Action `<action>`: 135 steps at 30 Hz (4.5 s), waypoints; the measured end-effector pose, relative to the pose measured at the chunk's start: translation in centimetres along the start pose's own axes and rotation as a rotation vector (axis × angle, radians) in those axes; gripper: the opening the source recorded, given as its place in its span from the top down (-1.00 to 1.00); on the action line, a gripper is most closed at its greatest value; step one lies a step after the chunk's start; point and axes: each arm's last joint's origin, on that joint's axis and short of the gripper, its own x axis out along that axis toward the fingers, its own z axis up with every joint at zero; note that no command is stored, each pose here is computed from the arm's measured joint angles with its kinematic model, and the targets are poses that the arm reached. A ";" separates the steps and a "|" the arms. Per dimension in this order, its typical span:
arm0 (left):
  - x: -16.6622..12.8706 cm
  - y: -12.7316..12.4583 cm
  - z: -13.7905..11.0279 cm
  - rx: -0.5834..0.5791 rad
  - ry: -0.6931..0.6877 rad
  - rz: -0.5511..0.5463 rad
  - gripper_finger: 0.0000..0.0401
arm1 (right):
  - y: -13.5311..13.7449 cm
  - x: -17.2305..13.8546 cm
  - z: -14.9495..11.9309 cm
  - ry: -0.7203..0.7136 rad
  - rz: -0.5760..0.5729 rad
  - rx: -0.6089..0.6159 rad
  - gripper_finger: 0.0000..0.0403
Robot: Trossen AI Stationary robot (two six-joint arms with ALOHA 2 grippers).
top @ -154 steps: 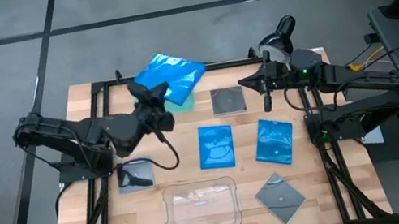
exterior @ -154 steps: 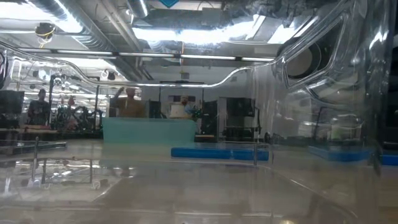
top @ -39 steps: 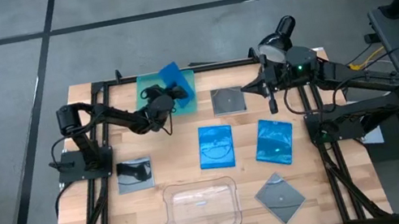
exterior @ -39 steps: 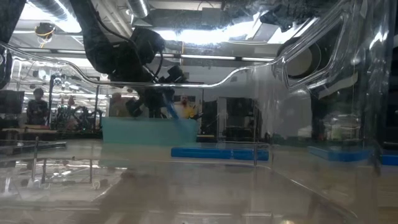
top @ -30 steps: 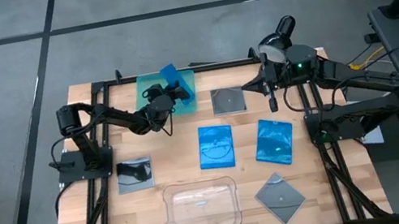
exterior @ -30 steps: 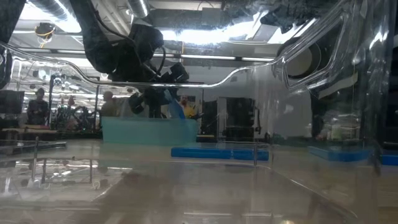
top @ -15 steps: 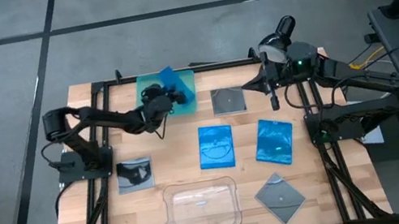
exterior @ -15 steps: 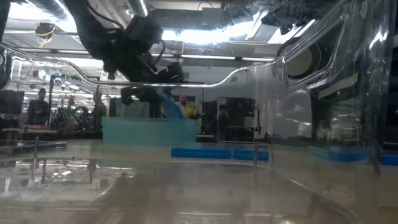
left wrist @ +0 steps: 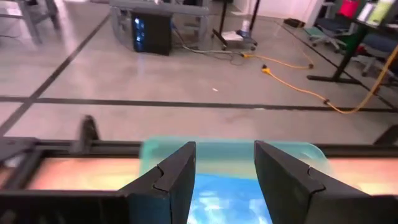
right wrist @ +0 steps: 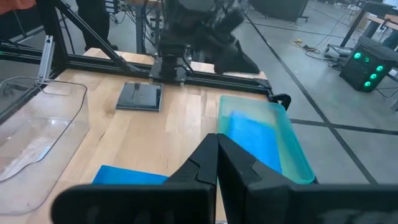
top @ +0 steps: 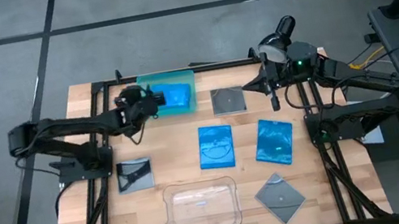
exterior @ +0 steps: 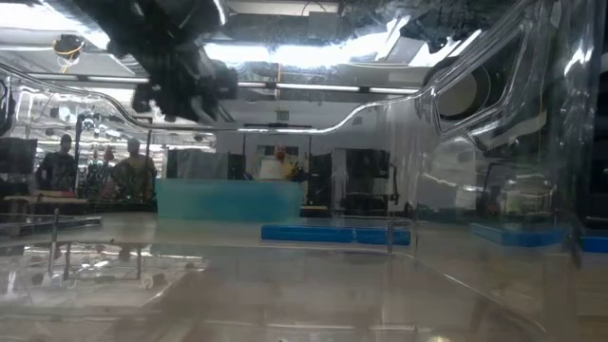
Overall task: Pick & place jewel cases by type
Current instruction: Put the left blue cd case into the green bin
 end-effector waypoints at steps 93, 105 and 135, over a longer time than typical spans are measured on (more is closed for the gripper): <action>-3.9 -6.3 -10.5 -0.153 1.121 -0.744 0.23 | 9.7 14.9 -17.0 0.700 0.229 0.263 0.95; -2.8 -6.6 -13.1 -0.146 1.135 -0.681 0.23 | 9.7 15.1 -17.2 0.691 0.232 0.256 0.95; 0.0 -10.7 -12.4 -0.262 0.884 -0.741 0.22 | 9.3 15.0 -17.4 0.691 0.269 0.212 0.95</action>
